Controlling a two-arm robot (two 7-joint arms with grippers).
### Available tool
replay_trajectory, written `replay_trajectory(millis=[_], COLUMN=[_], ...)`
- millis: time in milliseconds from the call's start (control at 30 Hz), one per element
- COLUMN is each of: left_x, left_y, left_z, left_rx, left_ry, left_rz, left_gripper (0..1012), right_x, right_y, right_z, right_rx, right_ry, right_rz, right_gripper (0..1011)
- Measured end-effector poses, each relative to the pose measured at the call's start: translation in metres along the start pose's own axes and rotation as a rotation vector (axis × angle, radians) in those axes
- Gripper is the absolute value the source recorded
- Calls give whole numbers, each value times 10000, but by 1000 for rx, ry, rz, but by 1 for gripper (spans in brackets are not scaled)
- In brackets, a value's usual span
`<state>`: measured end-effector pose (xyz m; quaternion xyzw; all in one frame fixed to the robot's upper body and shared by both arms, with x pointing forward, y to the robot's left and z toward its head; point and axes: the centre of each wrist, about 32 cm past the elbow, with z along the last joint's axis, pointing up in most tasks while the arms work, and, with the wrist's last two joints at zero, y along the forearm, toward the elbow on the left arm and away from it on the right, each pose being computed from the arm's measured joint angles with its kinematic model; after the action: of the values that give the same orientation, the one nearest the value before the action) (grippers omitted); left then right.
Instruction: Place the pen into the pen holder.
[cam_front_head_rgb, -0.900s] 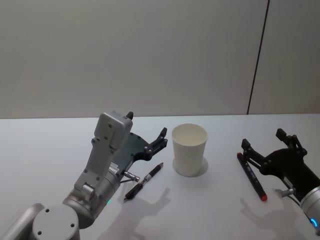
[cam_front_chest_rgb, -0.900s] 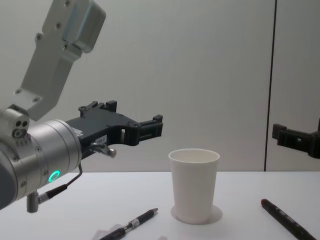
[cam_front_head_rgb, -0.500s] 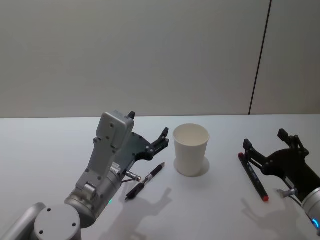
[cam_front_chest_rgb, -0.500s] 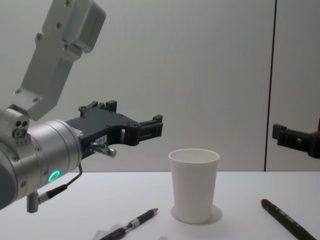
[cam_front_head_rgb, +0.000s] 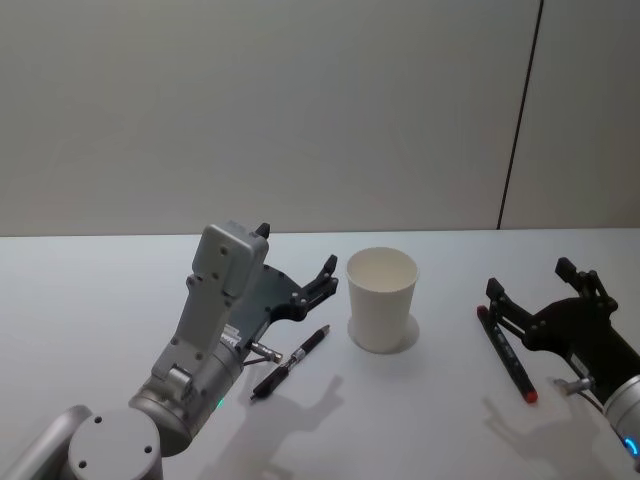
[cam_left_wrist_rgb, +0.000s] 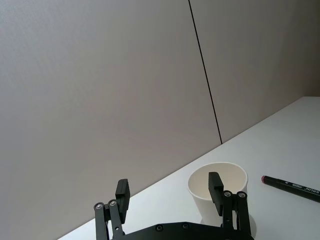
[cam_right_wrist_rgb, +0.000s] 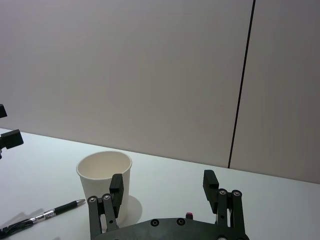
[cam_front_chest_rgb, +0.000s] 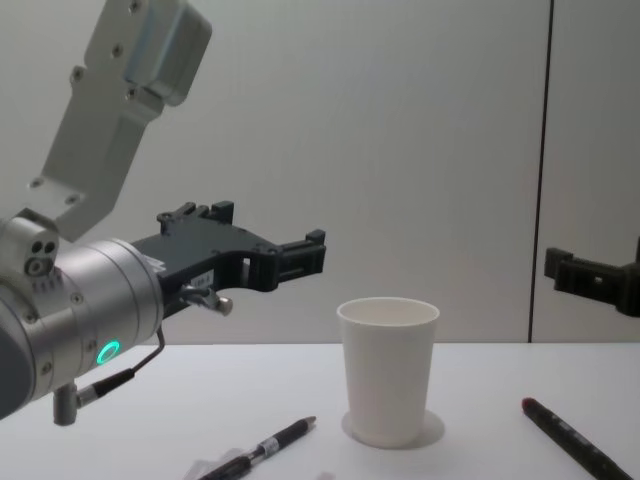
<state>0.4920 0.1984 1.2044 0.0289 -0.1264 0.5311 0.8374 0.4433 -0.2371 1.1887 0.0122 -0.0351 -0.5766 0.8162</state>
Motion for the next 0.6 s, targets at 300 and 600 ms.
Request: replay_trajectory(millis=[300,600], left_x=[0,0], left_y=[0,0], left_z=[0,0], left_rx=[0,0], left_ry=[0,0], left_rz=[0,0], left_gripper=[1004,1004], right_x=[-25,-49], right_y=[-15,-30], right_z=[9,61], right_rx=[-9,-45], right_ry=[7,37], right_rz=[1,0], right_gripper=[1002,1002])
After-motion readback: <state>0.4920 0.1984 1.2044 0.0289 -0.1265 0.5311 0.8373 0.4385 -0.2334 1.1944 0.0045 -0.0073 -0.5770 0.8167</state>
